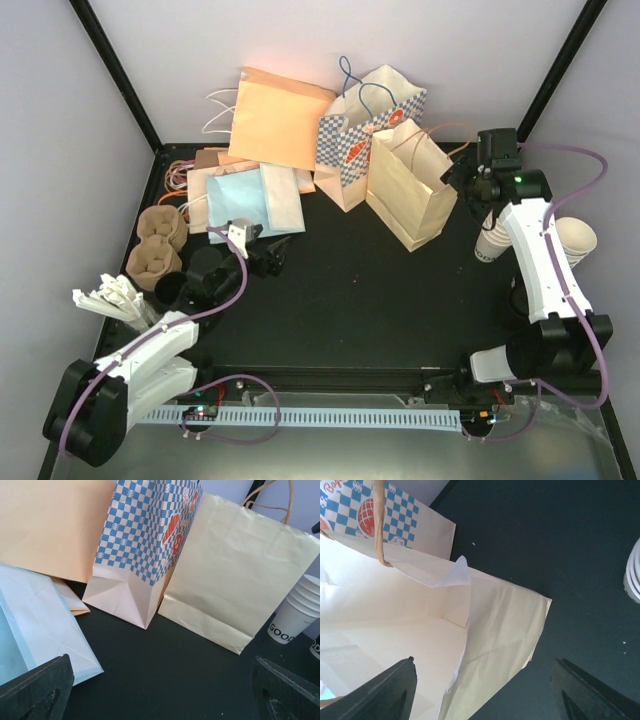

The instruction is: Pack the takeout coffee

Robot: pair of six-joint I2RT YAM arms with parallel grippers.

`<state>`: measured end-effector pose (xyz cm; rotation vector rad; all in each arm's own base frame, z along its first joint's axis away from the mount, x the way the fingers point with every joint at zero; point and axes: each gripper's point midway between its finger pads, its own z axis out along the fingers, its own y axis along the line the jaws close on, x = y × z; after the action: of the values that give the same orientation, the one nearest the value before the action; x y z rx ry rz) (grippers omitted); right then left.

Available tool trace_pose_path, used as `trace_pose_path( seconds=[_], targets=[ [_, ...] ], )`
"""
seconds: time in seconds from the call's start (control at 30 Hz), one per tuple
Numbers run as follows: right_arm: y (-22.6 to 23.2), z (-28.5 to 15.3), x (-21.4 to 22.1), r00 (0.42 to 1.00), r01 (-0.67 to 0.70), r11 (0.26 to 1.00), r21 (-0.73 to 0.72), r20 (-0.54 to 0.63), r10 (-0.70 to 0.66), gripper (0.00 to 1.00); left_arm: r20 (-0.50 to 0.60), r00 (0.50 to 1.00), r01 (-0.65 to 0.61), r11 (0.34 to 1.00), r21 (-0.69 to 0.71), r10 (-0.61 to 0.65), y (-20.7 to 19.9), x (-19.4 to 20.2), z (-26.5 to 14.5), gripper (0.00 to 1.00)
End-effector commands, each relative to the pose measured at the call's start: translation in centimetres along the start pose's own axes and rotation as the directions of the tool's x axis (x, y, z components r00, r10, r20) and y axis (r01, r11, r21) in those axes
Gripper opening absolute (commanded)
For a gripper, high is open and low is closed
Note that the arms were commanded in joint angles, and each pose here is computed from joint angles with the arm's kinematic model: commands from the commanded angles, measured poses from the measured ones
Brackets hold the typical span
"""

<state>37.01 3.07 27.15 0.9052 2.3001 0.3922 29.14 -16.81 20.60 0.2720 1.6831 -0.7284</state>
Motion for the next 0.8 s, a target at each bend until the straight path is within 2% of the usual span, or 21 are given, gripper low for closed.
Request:
trace_pose_path(
  seconds=[0.0, 0.23, 0.37, 0.43, 0.5, 0.63, 0.77],
  targets=[
    [1.0, 0.3, 0.0, 0.999, -0.027, 1.000, -0.014, -0.029, 0.026, 0.73, 0.045, 0.999, -0.030, 0.999, 0.043, 0.028, -1.0, -1.0, -0.3, 0.99],
    [1.5, 0.5, 0.0, 0.999, -0.036, 0.999, -0.031, -0.040, 0.035, 0.43, 0.045, 0.999, -0.032, 0.999, 0.044, 0.030, -1.0, -1.0, -0.3, 0.99],
    [1.4, 0.5, 0.3, 0.998, -0.037, 0.999, -0.037, -0.048, 0.035, 0.37, 0.046, 0.998, -0.032, 0.998, 0.046, 0.030, -1.1, -1.0, -0.3, 0.99],
    [1.4, 0.5, 0.4, 0.998, -0.034, 0.998, -0.043, -0.053, 0.032, 0.23, 0.045, 0.999, -0.031, 0.998, 0.046, 0.029, -1.1, -1.0, -0.3, 0.99],
    [1.7, 0.6, 0.8, 0.998, -0.021, 0.998, -0.062, -0.068, 0.017, 0.04, 0.044, 0.999, -0.031, 0.999, 0.045, 0.029, -1.0, -1.0, -0.2, 0.99],
    [2.7, 0.5, 1.6, 0.991, 0.067, 0.989, -0.129, -0.109, -0.082, 0.01, 0.044, 0.999, -0.031, 0.998, 0.046, 0.029, -1.0, -0.9, -0.3, 0.99],
    [3.2, -1.3, 1.9, 0.980, 0.181, 0.958, -0.221, -0.045, -0.195, 0.01, 0.042, 0.998, -0.039, 0.996, 0.082, 0.036, -1.6, -0.9, -0.2, 0.99]
  ],
)
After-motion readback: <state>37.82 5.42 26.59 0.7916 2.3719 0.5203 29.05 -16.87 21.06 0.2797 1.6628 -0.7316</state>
